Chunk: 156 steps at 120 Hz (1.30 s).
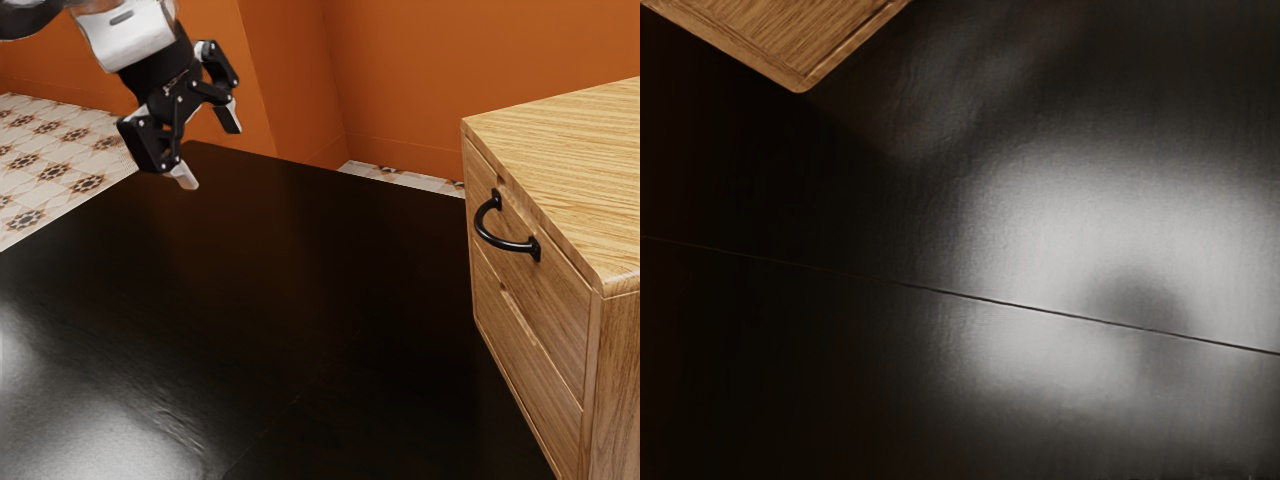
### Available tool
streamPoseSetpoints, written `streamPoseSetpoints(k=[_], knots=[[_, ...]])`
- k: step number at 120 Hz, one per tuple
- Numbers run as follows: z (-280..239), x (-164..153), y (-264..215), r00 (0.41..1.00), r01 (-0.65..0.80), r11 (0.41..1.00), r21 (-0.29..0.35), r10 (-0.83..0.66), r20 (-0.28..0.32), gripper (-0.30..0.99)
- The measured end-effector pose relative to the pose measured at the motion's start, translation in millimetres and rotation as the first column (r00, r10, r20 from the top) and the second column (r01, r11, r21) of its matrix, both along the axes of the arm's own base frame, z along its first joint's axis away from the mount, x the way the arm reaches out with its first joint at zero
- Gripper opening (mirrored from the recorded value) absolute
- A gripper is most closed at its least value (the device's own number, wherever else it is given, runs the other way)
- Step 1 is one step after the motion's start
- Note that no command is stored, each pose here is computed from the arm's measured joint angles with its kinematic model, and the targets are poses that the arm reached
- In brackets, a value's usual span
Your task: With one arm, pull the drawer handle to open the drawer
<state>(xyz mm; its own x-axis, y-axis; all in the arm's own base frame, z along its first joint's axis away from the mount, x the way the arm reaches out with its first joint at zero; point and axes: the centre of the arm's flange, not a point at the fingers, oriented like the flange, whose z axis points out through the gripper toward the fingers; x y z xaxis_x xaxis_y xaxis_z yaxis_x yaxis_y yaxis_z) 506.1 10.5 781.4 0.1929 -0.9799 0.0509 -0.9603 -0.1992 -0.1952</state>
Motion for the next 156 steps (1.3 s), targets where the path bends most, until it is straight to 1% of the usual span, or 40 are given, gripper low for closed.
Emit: streamPoseSetpoints(k=[8, 20, 40, 55, 66, 81, 100, 119, 139, 156], knots=[[-0.3, 4.6, -1.5, 0.998, 0.053, 0.998, 0.016, -0.054, 0.028, 0.69], [-8.4, 5.9, -8.2, 0.988, 0.138, 0.989, 0.059, -0.141, 0.06, 0.69], [-33.0, 23.0, -35.5, 0.952, 0.272, 0.953, 0.137, -0.287, 0.108, 0.69], [-54.5, 35.8, -46.5, 0.923, 0.348, 0.922, 0.169, -0.368, 0.113, 0.69], [-72.2, 38.9, -63.5, 0.888, 0.418, 0.888, 0.19, -0.444, 0.122, 0.69], [-83.1, 38.7, -92.1, 0.824, 0.504, 0.833, 0.229, -0.543, 0.163, 0.69], [-88.6, 34.5, -104.9, 0.756, 0.559, 0.783, 0.274, -0.616, 0.219, 0.69], [-82.7, 30.6, -133.1, 0.674, 0.612, 0.723, 0.321, -0.689, 0.268, 0.69], [-78.0, 28.6, -146.9, 0.618, 0.64, 0.682, 0.354, -0.731, 0.289, 0.69], [-80.5, 26.6, -161.3, 0.578, 0.668, 0.645, 0.372, -0.764, 0.286, 0.69]])
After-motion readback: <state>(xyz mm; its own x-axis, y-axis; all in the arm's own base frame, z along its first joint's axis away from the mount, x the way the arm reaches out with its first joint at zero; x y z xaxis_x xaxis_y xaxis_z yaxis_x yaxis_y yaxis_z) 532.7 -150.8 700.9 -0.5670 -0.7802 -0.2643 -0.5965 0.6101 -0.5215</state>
